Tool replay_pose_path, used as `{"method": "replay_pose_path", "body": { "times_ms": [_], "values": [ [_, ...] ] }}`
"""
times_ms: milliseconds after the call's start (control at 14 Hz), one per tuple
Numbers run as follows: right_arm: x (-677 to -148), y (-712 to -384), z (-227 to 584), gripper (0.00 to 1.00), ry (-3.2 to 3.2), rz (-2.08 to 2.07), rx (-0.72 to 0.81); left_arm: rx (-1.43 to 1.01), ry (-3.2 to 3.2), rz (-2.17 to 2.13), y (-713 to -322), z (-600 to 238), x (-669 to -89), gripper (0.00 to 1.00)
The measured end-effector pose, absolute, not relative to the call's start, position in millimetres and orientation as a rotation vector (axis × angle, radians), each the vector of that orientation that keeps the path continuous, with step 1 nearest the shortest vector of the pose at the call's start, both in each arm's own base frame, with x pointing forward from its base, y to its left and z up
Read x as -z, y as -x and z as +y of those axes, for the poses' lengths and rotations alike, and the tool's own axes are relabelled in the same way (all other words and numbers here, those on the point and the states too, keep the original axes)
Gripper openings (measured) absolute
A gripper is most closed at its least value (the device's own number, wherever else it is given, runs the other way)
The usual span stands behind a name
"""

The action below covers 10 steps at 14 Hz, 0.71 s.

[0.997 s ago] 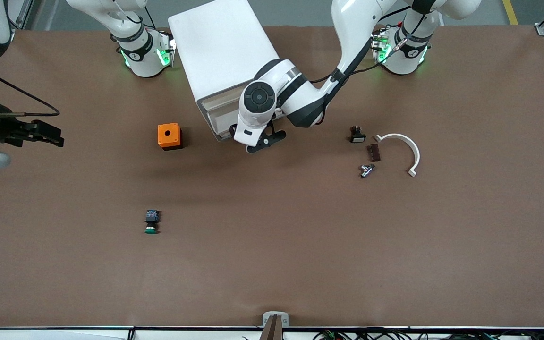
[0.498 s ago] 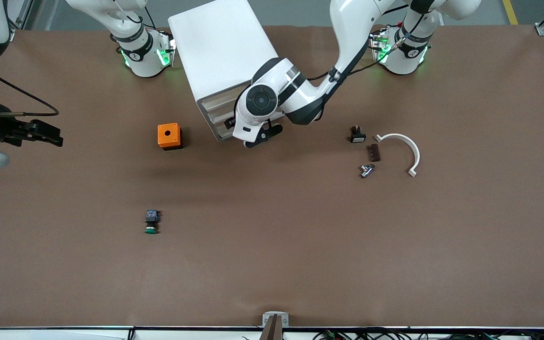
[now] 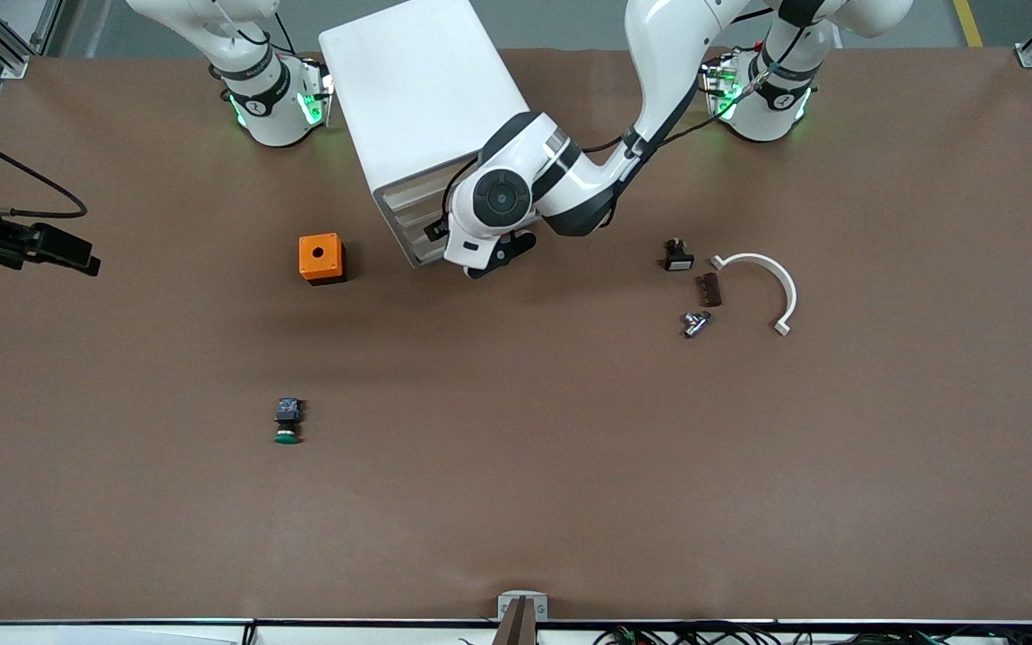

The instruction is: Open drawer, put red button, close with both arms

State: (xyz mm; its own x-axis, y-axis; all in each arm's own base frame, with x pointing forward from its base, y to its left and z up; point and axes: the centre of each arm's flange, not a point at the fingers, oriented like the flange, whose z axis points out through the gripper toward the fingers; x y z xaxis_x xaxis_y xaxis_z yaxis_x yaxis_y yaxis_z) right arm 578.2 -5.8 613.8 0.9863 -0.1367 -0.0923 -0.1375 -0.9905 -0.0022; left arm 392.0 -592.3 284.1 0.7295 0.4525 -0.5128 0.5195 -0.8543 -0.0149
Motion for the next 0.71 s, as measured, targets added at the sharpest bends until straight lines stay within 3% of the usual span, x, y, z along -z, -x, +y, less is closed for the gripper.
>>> {"method": "replay_pose_path", "body": {
  "times_ms": [712],
  "values": [
    [-619.7,-555.5,17.9,1.0,3.124,0.194,-0.124,0.768,-2.776,0.801,-400.6,-590.9,-292.5,1.0]
  ]
}}
